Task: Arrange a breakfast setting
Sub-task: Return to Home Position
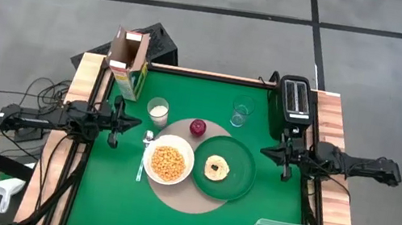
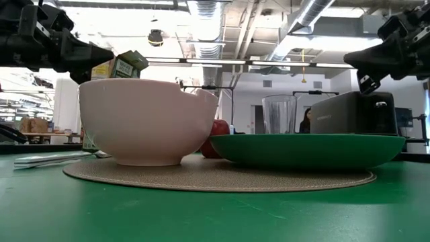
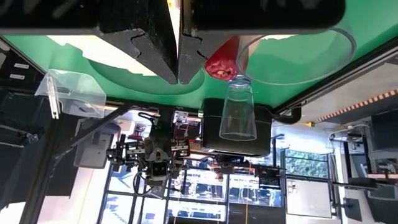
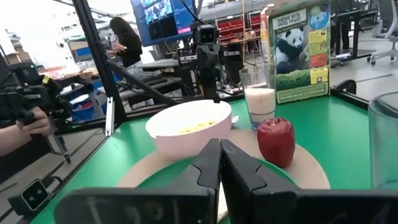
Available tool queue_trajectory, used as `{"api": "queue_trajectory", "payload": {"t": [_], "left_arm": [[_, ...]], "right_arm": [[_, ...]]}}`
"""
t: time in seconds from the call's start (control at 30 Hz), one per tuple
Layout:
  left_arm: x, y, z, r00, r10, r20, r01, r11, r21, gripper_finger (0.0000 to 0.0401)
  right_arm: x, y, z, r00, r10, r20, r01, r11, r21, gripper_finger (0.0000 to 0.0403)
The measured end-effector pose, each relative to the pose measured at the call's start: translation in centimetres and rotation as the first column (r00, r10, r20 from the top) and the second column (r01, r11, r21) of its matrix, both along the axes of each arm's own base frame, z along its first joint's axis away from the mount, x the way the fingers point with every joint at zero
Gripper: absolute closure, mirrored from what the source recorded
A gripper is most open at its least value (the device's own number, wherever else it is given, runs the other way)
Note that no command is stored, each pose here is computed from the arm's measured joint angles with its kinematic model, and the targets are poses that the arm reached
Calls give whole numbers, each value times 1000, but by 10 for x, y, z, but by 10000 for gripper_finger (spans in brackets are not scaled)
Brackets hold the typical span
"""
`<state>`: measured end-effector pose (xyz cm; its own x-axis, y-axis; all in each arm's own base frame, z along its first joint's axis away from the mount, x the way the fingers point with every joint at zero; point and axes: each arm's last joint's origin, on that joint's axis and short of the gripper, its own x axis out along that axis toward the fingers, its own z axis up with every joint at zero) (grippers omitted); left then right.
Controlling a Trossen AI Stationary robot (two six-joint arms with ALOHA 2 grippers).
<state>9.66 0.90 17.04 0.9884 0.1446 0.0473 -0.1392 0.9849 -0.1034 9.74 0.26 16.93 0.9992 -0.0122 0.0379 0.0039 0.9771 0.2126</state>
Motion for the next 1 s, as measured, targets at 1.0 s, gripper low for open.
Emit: {"api": "queue_trajectory", "payload": {"t": [1.0], "left_arm": [[0, 0, -1, 1000, -2, 0, 2, 999, -36, 401]], "right_arm": [[0, 0, -1, 1000, 7, -10, -7, 1000, -10, 361]]}}
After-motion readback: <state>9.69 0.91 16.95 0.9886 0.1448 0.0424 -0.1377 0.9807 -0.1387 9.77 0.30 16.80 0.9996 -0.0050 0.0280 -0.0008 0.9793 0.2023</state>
